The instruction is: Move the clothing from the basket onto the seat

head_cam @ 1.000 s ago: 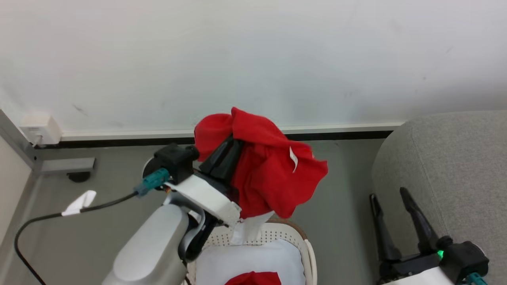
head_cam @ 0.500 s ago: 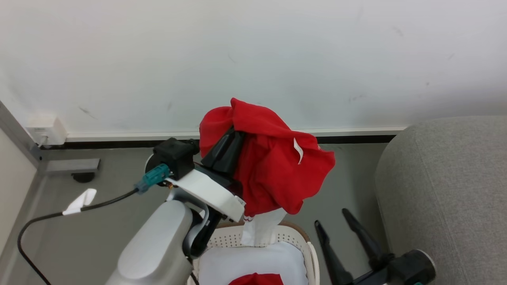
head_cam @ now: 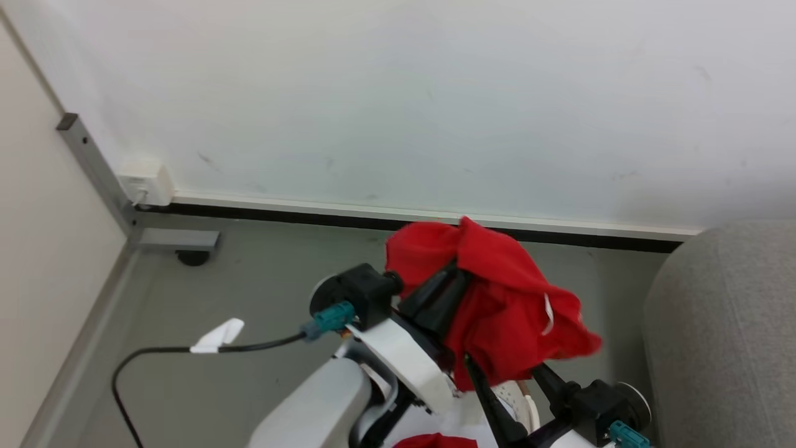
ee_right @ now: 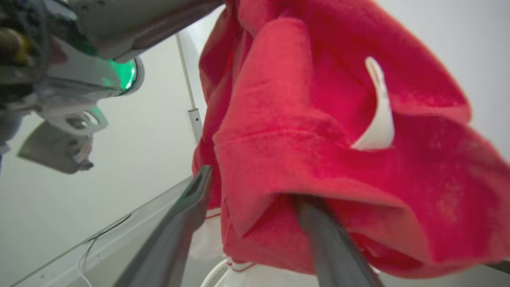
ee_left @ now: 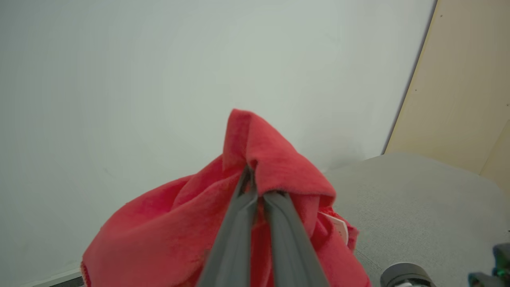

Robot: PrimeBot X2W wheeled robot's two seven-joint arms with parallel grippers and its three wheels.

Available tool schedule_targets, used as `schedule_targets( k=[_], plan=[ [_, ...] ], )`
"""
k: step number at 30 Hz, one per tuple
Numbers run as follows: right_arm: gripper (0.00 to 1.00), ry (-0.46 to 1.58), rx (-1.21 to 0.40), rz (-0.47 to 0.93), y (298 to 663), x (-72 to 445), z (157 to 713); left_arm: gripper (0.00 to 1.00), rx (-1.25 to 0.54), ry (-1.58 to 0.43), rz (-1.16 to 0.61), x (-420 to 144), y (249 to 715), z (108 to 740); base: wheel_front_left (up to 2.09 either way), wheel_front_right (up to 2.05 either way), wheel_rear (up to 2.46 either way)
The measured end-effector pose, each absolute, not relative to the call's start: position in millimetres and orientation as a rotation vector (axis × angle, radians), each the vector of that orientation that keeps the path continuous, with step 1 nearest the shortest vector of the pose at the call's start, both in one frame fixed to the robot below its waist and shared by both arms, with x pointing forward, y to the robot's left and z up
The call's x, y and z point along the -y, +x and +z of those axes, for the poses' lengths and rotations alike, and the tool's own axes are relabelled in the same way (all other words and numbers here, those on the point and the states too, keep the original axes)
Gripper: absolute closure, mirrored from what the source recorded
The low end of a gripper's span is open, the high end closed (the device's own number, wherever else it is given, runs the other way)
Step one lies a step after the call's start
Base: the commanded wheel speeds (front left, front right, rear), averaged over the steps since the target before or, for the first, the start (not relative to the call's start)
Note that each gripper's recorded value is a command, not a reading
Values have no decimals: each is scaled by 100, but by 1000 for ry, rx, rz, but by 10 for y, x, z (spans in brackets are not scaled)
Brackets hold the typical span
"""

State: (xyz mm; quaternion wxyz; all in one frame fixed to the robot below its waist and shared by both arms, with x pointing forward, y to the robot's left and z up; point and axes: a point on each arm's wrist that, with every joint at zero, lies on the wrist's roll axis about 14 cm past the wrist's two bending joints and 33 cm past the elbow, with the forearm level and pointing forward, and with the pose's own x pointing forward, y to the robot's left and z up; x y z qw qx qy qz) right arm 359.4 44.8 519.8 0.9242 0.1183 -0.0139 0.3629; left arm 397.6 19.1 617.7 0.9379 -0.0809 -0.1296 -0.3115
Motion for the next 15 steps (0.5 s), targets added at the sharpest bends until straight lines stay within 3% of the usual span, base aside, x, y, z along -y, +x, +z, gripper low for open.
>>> schedule_targets(
  k=[8,9,10,11,15],
  plan=[
    [0,242,17,779,3627,-584,5187,100,231,-183,-675,-113,3730,6063,0,0,0],
    [6,244,16,781,3628,-593,5187,100,228,-184,-678,-110,3708,6053,0,0,0],
    [91,246,13,786,3620,-610,5184,100,223,-193,-679,-109,3690,6039,0,0,0],
    [100,245,12,793,3608,-629,5182,100,217,-198,-677,-118,3679,6020,0,0,0],
    [100,254,14,792,3611,-630,5197,100,203,-195,-669,-166,3674,5972,0,0,0]
  ],
)
